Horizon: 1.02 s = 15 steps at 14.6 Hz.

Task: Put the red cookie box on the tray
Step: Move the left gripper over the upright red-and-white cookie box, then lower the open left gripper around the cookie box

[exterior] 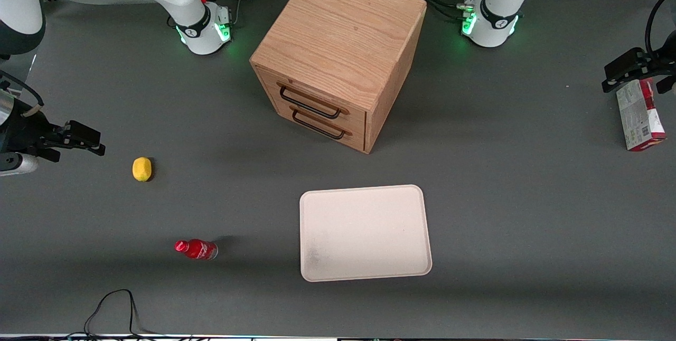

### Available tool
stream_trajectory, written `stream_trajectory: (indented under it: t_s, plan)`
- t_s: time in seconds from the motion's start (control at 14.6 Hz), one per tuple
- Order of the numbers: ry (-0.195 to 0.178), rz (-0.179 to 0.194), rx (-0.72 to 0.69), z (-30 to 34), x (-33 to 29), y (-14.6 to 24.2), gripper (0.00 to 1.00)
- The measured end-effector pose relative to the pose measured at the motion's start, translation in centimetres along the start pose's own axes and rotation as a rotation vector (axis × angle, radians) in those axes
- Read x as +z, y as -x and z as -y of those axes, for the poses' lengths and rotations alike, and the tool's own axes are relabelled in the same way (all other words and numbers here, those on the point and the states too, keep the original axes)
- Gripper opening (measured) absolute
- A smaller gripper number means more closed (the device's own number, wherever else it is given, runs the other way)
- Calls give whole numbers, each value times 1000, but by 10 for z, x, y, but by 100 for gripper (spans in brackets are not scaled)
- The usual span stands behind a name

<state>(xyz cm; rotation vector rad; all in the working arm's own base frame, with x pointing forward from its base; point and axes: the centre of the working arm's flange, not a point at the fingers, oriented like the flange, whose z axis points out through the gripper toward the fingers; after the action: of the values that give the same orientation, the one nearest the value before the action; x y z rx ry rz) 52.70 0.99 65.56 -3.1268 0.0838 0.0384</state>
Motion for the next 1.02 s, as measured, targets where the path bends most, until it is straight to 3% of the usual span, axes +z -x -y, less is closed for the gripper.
stream_trajectory:
  t_s: [0.55,0.89,1.02]
  plan:
    - [-3,-22,26,87,25,4,100]
    - [-23,-52,55,218,60,39,100]
    - [-26,-47,75,269,71,65,100]
